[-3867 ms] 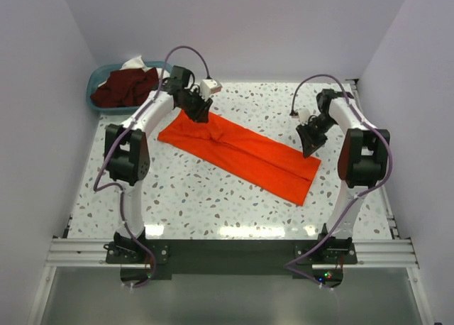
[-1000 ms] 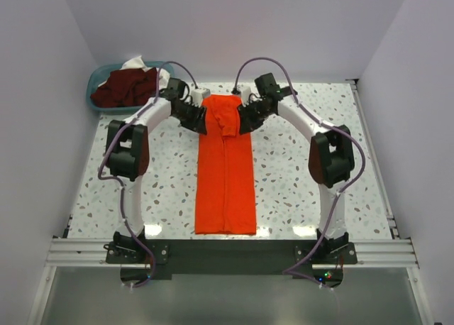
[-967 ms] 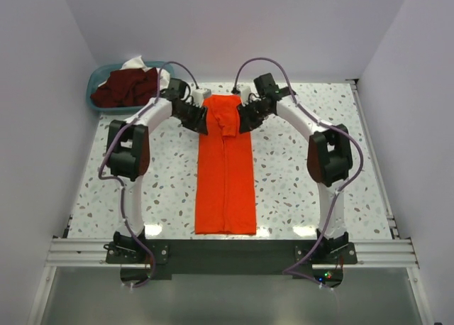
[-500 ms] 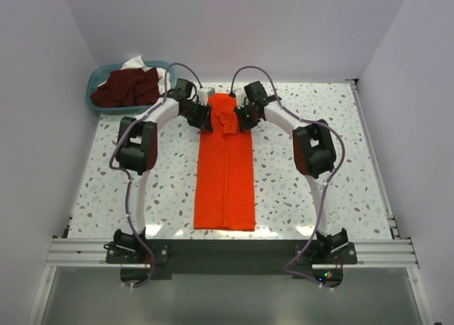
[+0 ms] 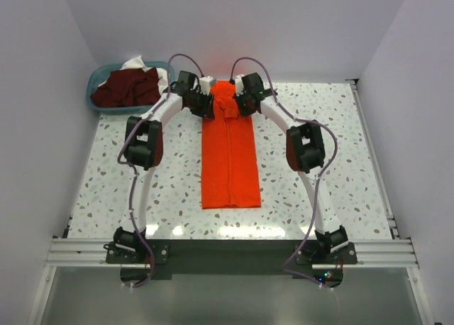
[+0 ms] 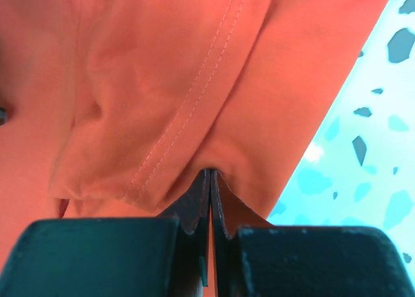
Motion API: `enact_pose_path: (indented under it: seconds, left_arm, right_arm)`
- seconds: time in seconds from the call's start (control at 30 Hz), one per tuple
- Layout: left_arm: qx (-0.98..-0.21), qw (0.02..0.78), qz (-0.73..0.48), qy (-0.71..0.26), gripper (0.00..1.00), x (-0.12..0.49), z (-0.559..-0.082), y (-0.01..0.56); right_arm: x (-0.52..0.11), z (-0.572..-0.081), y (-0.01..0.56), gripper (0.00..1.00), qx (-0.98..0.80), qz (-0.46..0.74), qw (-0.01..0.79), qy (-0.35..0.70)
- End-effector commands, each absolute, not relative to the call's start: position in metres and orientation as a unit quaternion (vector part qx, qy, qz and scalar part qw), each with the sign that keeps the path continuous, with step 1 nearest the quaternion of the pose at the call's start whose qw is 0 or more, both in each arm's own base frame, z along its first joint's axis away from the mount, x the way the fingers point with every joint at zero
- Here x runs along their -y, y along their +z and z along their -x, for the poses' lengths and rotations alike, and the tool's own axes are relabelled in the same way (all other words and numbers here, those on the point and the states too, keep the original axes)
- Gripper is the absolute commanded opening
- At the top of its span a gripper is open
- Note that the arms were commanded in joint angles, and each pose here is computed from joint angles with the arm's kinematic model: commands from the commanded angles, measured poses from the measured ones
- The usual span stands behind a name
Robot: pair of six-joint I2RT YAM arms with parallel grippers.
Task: Fold and stack the t-shirts
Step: Fold the tshirt
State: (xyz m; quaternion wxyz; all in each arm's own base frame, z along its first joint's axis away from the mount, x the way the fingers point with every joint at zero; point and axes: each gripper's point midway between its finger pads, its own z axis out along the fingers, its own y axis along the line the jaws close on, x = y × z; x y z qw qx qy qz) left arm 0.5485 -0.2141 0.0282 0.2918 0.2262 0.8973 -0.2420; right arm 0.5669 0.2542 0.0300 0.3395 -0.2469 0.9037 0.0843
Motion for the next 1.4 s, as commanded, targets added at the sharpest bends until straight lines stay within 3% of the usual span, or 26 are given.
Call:
enact_pose_path:
  seconds: [0.0,0.17,0.3,0.4,0.5,0.67,0.7,0.77,0.83,0.97,1.1,1.2,1.37]
  left_arm:
    - [-0.905,0.297,-0.224,-0.207,0.44,0.2,-0.562,0.012]
    - [-0.869,0.358,-0.257,-0.226,0.52,0.212,-0.577,0.063]
    - [-0.801,0.463,-0.296,-0.239,0.63,0.22,-0.569,0.167]
    - [-0.742,0.536,-0.326,-0.236,0.77,0.22,-0.549,0.24]
    - [-0.686,0.59,-0.371,-0.206,1.0,0.213,-0.52,0.293]
    - [-0.63,0.653,-0.38,-0.18,1.0,0.198,-0.468,0.341]
    - [-0.611,0.659,-0.408,-0.164,1.0,0.195,-0.449,0.346]
    - [-0.605,0.609,-0.473,-0.196,1.0,0.202,-0.41,0.323]
    - [-0.601,0.568,-0.521,-0.212,1.0,0.202,-0.37,0.297]
    - [-0.569,0.513,-0.6,-0.228,1.0,0.209,-0.292,0.242]
    - [-0.513,0.479,-0.667,-0.25,0.99,0.225,-0.204,0.174]
    - [-0.511,0.439,-0.69,-0.263,0.92,0.231,-0.168,0.131]
    - [-0.529,0.405,-0.701,-0.254,0.74,0.233,-0.16,0.085]
  right_arm:
    - [-0.243,-0.583,0.027,0.02,-0.904,0.233,0.355,0.058]
    - [-0.26,-0.585,0.081,0.15,-0.877,0.248,0.398,0.104]
    - [-0.271,-0.581,0.159,0.46,-0.831,0.264,0.469,0.141]
    - [-0.276,-0.565,0.237,0.61,-0.782,0.289,0.528,0.163]
    - [-0.269,-0.542,0.294,0.7,-0.738,0.311,0.575,0.165]
    - [-0.253,-0.492,0.324,0.83,-0.684,0.409,0.591,0.127]
    - [-0.254,-0.47,0.305,0.88,-0.689,0.448,0.551,0.145]
    - [-0.248,-0.437,0.31,0.89,-0.66,0.511,0.532,0.141]
    - [-0.244,-0.389,0.279,0.97,-0.662,0.558,0.464,0.185]
    - [-0.224,-0.304,0.25,0.98,-0.623,0.628,0.408,0.224]
    - [-0.211,-0.229,0.17,0.9,-0.628,0.664,0.32,0.248]
    - [-0.214,-0.186,0.13,0.84,-0.605,0.701,0.285,0.247]
    - [-0.223,-0.173,0.086,0.67,-0.576,0.734,0.279,0.227]
